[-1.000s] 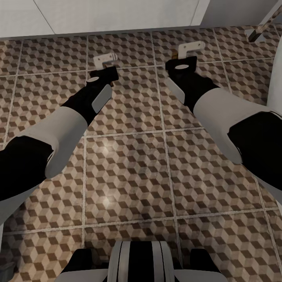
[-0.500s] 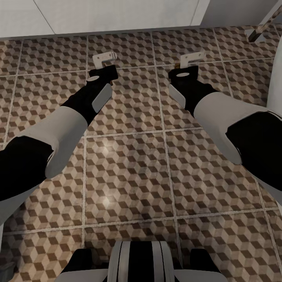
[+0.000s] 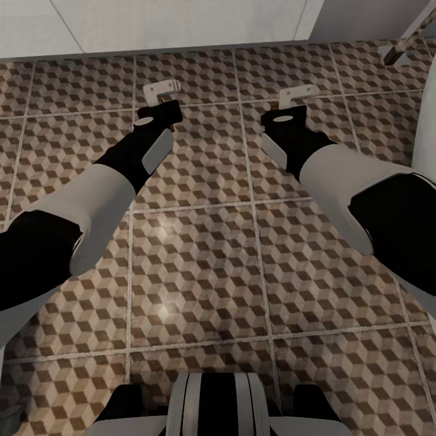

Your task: Take the four mousetraps from the cabinet in the bathroom and place them on the bathroom floor. Make sure all four end up on the same floor surface, and ensure that at least two of them are either under or directly next to the same bathroom sink.

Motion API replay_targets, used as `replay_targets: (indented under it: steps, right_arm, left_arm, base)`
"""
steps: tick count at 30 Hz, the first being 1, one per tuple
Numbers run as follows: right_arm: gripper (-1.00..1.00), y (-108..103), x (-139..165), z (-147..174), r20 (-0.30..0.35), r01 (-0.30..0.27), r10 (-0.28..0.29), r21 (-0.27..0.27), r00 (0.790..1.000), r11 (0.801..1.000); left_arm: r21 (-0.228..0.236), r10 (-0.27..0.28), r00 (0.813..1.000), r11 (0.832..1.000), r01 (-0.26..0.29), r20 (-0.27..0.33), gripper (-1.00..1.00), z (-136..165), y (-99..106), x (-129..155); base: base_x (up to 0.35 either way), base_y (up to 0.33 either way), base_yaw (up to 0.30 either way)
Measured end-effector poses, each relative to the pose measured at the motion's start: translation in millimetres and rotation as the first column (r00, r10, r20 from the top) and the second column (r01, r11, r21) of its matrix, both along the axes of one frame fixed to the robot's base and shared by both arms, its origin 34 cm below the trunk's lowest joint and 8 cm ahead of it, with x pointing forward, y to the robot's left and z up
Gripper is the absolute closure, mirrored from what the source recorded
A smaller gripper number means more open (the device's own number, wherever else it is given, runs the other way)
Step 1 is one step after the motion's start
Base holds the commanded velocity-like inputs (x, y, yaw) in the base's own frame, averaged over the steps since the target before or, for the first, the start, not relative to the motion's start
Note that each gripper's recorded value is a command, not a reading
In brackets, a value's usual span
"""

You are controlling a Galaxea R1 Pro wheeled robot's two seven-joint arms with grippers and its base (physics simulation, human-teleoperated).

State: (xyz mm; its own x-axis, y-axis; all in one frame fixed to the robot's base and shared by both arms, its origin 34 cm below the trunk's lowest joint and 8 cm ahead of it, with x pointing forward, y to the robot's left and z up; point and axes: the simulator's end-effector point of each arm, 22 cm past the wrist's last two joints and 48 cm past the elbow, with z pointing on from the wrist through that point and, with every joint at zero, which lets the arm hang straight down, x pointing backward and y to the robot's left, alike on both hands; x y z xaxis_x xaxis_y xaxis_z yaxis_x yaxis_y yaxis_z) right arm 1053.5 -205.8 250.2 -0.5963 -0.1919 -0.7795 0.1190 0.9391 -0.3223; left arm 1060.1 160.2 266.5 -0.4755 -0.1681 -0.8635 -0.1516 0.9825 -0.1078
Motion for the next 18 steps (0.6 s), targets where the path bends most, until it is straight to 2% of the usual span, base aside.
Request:
replay_targets:
  steps: [18]
  right_arm:
    - [1.00, 0.5, -1.4, -2.1, -0.004, -0.002, 0.002, 0.001, 1.000, 1.000]
  left_arm:
    - [0.000, -0.007, 1.000, 1.000, 0.007, 0.002, 1.00, -0.2, -0.3, 0.2]
  base:
    - [0.097, -0.015, 0.000]
